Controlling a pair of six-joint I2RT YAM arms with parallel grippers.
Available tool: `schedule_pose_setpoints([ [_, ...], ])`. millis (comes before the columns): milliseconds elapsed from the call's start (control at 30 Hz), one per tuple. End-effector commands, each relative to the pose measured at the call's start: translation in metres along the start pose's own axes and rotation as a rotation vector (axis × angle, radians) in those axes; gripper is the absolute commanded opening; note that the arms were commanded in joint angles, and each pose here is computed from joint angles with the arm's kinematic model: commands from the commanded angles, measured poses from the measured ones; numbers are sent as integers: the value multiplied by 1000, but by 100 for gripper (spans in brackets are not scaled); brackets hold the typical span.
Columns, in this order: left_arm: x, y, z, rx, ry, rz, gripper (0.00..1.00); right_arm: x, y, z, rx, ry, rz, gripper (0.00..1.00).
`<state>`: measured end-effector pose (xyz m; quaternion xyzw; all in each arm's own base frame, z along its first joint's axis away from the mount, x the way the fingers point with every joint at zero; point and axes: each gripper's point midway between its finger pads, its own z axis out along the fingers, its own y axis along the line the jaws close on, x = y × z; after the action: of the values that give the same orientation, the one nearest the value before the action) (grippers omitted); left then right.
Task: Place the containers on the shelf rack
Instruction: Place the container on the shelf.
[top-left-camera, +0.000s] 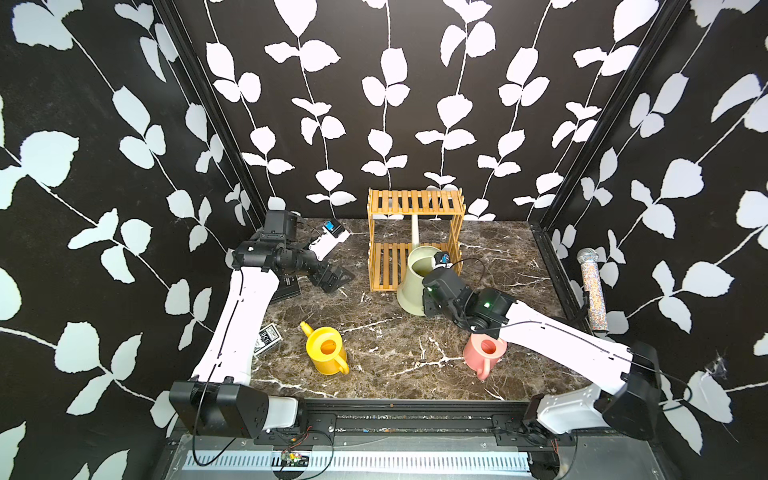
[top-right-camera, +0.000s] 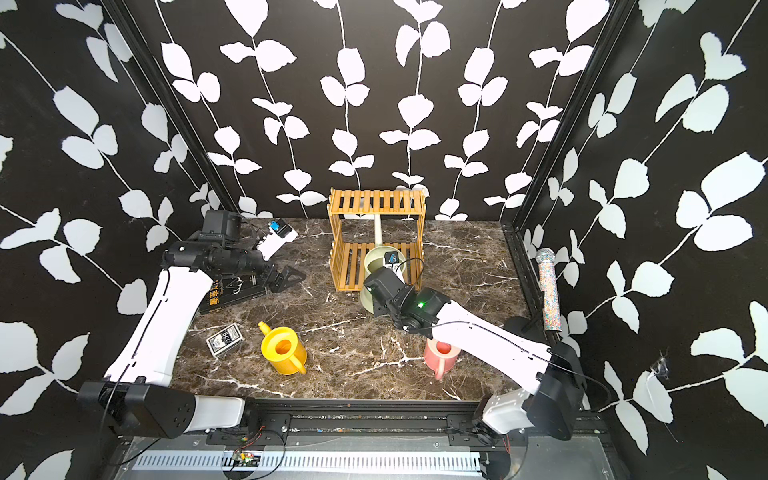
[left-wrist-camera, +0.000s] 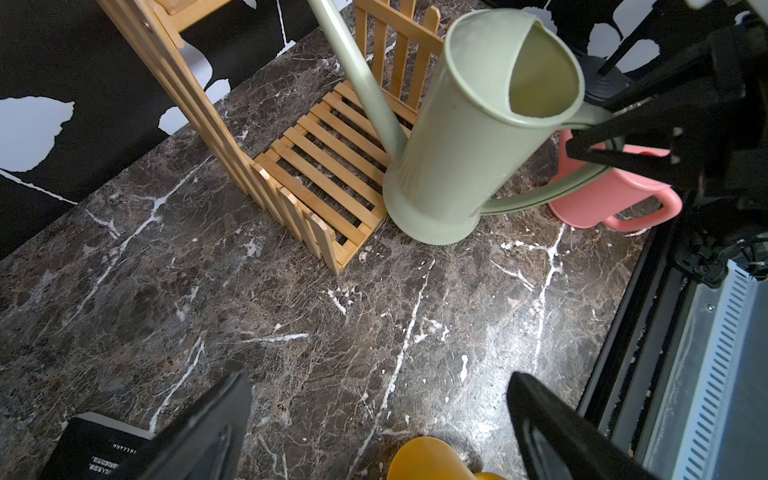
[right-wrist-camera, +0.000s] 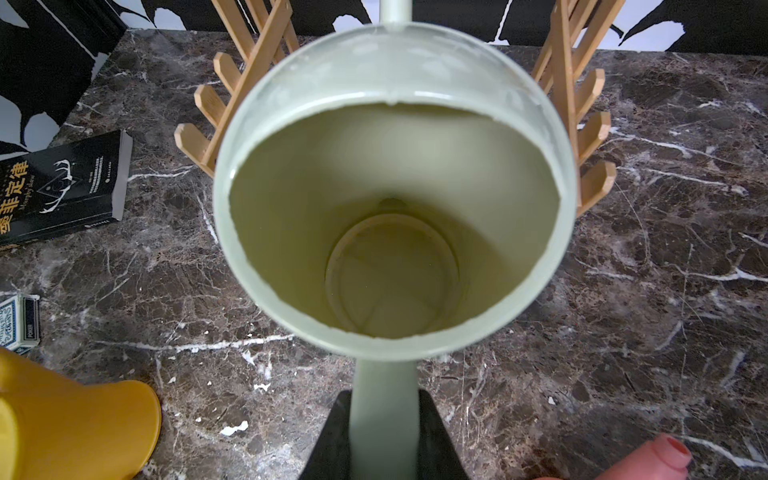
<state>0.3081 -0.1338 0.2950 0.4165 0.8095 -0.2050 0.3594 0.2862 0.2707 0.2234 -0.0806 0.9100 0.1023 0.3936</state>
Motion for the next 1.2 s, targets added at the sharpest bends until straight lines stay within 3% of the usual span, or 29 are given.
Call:
schedule_pose_setpoints([
  [0, -4, -6, -1, 18, -11, 13, 98, -35, 5, -5, -4, -108, 47, 4],
  [667, -3, -9, 2, 31, -11, 2, 98, -72, 7, 19, 62, -126, 68, 4],
  [1167, -2, -9, 5, 36, -10, -1, 98, -80, 12, 63, 53, -89, 44, 4],
])
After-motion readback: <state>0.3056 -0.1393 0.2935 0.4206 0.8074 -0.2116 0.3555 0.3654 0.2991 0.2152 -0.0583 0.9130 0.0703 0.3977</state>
